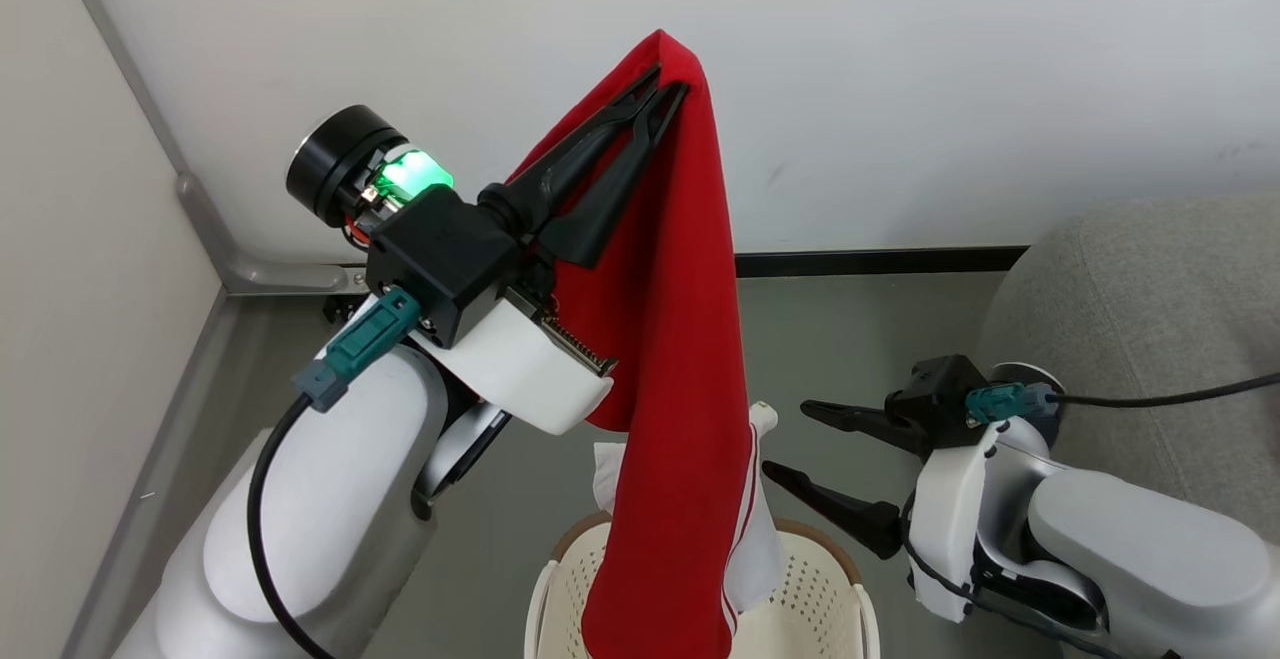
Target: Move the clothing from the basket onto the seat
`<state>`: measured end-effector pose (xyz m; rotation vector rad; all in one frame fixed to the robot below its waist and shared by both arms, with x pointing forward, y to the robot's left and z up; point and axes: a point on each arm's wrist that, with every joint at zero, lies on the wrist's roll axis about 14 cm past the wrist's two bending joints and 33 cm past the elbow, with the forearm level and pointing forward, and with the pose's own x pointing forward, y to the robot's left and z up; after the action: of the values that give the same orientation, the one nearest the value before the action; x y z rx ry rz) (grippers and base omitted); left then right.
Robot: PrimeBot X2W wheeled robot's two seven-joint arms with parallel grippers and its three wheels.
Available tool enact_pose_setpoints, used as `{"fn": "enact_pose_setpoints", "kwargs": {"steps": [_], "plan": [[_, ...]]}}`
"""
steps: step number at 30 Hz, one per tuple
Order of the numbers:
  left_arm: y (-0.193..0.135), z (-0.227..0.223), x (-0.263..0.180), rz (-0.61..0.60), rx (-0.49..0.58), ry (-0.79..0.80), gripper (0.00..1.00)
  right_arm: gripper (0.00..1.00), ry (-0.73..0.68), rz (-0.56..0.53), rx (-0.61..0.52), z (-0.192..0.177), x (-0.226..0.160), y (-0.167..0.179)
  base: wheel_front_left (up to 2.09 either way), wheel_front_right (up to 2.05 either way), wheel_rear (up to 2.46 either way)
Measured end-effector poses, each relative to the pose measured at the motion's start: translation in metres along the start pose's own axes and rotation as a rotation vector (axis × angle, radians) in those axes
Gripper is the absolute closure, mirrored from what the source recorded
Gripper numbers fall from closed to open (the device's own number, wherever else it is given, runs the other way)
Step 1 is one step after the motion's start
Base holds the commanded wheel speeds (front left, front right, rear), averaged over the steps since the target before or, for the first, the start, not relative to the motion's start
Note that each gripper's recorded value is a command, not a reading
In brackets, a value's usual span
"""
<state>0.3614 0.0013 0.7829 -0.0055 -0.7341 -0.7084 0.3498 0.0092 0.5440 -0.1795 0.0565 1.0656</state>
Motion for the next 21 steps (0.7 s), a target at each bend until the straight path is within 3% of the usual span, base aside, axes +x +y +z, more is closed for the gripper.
{"fn": "enact_pose_setpoints", "kwargs": {"steps": [10, 21], "plan": [[-0.005, 0.003, -0.003, -0.012, -0.005, -0.006, 1.00, 0.00, 0.036, 0.033, -0.007, 0.015, 0.006, -0.014, 0.00, 0.00, 0.00], [-0.004, 0.009, -0.002, -0.015, 0.004, -0.027, 1.00, 0.00, 0.081, 0.105, 0.048, 0.022, 0.025, 0.003, 0.00, 0.00, 0.00]]}}
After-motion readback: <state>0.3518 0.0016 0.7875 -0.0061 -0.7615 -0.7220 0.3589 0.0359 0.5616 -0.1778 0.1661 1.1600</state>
